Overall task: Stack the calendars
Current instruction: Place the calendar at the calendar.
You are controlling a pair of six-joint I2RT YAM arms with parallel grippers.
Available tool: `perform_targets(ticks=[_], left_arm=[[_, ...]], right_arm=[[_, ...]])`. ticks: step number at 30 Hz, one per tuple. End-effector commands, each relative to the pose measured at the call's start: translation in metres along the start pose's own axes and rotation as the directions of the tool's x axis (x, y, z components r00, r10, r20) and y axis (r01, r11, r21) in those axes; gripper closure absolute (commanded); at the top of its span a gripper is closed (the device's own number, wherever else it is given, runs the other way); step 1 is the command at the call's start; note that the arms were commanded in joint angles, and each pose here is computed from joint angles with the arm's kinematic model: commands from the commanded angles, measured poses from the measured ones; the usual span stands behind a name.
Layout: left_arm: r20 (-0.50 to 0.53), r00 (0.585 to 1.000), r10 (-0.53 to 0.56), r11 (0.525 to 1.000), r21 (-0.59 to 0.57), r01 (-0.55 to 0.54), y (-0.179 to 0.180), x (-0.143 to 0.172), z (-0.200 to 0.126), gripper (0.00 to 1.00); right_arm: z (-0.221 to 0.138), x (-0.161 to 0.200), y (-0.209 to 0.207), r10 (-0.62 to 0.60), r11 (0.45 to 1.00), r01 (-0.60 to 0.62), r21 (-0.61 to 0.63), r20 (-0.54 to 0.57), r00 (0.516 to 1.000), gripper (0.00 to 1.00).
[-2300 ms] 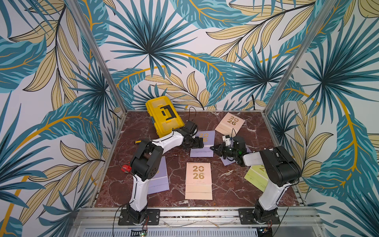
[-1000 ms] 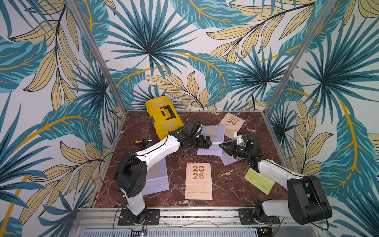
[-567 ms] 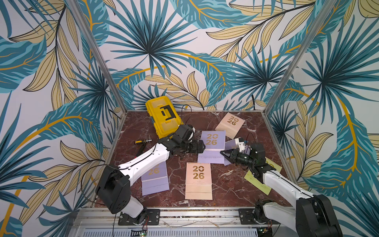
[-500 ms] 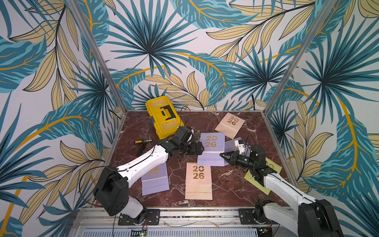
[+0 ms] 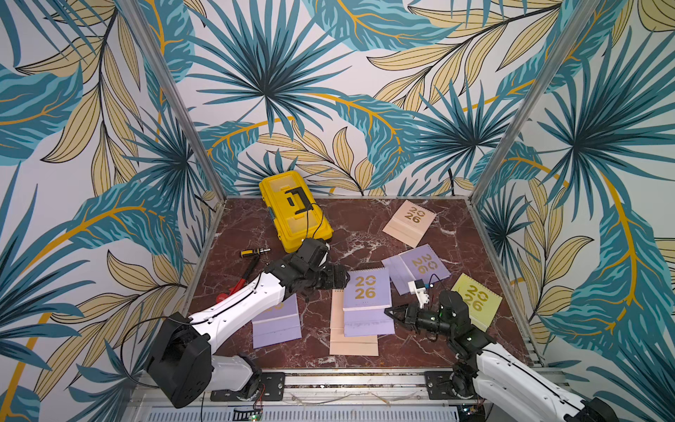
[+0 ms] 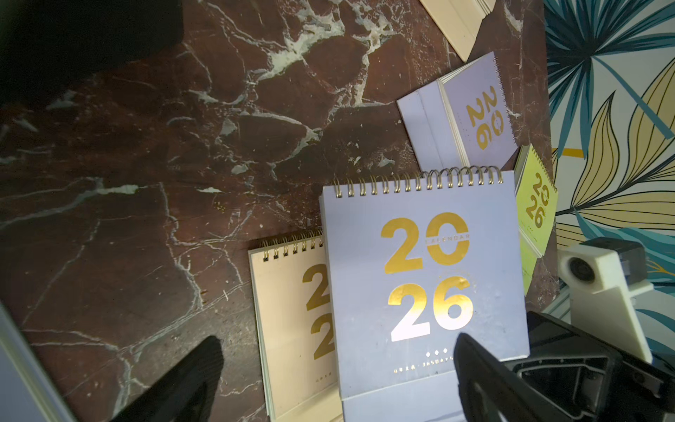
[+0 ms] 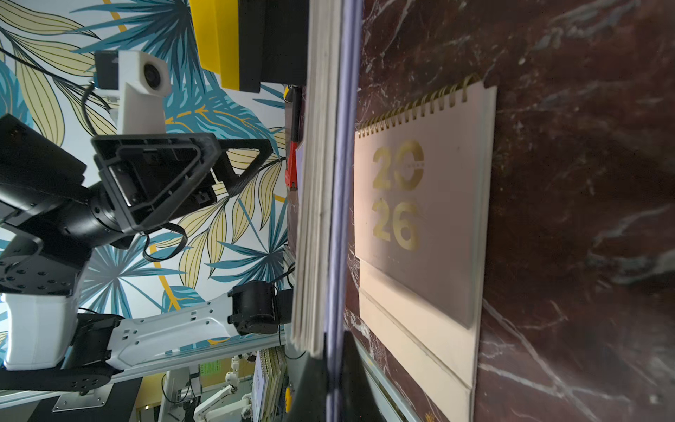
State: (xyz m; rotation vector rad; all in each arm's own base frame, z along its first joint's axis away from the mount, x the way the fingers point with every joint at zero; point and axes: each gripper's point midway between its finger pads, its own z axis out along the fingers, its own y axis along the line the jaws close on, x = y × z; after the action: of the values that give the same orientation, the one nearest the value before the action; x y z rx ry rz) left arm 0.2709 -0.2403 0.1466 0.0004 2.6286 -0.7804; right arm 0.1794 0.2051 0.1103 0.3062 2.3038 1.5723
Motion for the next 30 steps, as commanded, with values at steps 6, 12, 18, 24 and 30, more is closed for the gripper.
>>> perform_targets(ticks=[6, 12, 18, 24, 30], left_arm=[[-0.006, 1.000, -0.028, 1.000, 0.005, 0.028, 0.008, 0.009, -0.005, 0.01], [0.003, 0.998, -0.057, 0.998, 0.022, 0.057, 0.012, 0.013, -0.002, 0.00], [-0.022, 0.997, -0.070, 0.997, 0.035, 0.071, 0.014, 0.019, 0.009, 0.00], [-0.025, 0.997, -0.076, 0.996, 0.046, 0.077, 0.014, 0.022, 0.010, 0.01], [-0.028, 0.996, -0.081, 0.995, 0.052, 0.082, 0.015, 0.025, 0.013, 0.01]], right_arm=[[0.012, 0.008, 0.008, -0.024, 0.998, 0.025, -0.055, 0.016, 1.000, 1.00], [0.010, 0.011, 0.016, -0.019, 0.996, 0.023, -0.086, 0.041, 0.999, 1.00], [0.009, 0.021, 0.015, -0.016, 0.995, 0.017, -0.095, 0.015, 1.000, 1.00], [0.013, 0.027, 0.015, -0.023, 0.996, 0.023, -0.088, 0.001, 1.000, 1.00], [0.023, 0.031, 0.015, -0.019, 0.996, 0.016, -0.093, -0.028, 0.999, 1.00]])
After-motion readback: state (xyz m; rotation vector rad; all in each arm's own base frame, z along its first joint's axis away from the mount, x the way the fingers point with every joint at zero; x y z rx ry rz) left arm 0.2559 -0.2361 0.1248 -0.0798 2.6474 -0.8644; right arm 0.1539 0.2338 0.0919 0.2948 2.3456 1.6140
